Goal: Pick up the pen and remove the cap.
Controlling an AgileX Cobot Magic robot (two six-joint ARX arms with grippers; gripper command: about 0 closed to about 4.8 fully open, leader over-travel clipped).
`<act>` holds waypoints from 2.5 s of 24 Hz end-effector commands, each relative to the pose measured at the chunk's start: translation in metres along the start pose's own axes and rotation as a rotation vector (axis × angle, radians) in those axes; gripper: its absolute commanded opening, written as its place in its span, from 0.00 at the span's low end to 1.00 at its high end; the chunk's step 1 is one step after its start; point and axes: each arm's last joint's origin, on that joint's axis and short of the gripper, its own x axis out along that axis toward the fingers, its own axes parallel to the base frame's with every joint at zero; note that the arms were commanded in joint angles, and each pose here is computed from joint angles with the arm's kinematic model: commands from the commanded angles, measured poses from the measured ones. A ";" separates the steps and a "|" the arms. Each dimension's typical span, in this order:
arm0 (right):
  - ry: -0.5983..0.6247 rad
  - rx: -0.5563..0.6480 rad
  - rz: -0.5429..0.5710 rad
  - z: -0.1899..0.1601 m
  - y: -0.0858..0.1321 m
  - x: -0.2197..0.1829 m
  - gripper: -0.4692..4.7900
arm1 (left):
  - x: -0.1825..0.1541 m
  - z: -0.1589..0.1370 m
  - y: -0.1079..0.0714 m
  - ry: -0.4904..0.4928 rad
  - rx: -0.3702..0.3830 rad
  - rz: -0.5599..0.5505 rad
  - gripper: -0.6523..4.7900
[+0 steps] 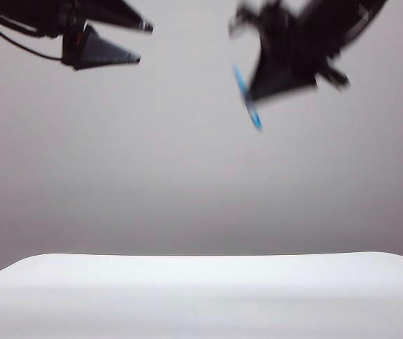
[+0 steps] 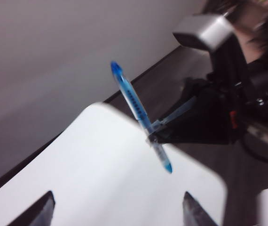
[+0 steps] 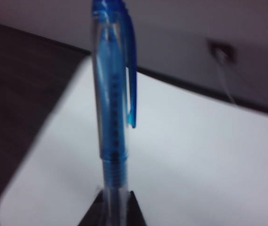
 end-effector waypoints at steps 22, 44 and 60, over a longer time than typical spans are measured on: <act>-0.084 -0.223 0.504 0.009 0.059 -0.034 0.09 | 0.023 0.038 -0.035 -0.185 0.058 -0.343 0.89; -0.168 -0.253 0.483 0.017 0.060 -0.035 0.09 | 0.027 0.039 -0.039 -0.182 0.002 -0.379 0.11; -0.136 -0.272 0.494 0.013 0.059 -0.030 0.40 | 0.027 0.042 -0.038 -0.215 -0.016 -0.346 0.11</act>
